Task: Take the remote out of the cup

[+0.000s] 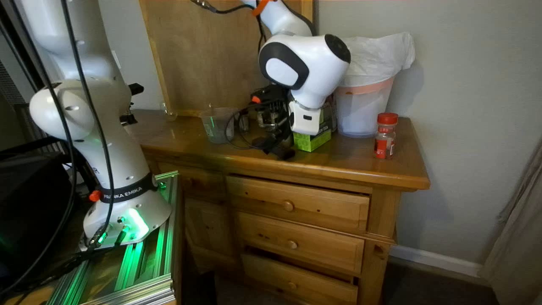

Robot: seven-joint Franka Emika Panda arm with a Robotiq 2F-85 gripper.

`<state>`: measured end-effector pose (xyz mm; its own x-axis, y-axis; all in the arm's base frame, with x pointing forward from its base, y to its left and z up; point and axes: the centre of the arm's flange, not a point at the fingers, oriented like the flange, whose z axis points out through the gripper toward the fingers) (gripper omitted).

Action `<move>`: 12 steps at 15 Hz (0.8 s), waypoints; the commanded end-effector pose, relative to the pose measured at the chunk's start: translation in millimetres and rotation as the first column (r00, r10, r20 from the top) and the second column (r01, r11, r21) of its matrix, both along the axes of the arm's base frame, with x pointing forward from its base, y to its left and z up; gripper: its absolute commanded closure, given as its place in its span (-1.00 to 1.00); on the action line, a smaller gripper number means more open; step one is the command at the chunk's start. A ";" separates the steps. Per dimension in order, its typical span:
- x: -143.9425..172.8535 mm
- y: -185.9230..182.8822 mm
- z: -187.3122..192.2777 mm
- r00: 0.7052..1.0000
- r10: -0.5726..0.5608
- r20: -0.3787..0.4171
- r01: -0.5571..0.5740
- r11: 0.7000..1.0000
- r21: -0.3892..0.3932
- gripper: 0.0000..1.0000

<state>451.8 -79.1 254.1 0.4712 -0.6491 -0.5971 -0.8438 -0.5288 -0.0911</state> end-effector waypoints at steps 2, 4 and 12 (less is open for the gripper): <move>-70.0 12.8 78.5 0.972 0.210 0.103 -0.200 0.974 -0.104 -1.00; -87.4 21.9 104.7 0.945 0.277 0.173 -0.256 0.957 -0.135 -1.00; -86.4 41.0 149.4 0.874 0.363 0.324 -0.321 0.931 -0.175 -1.00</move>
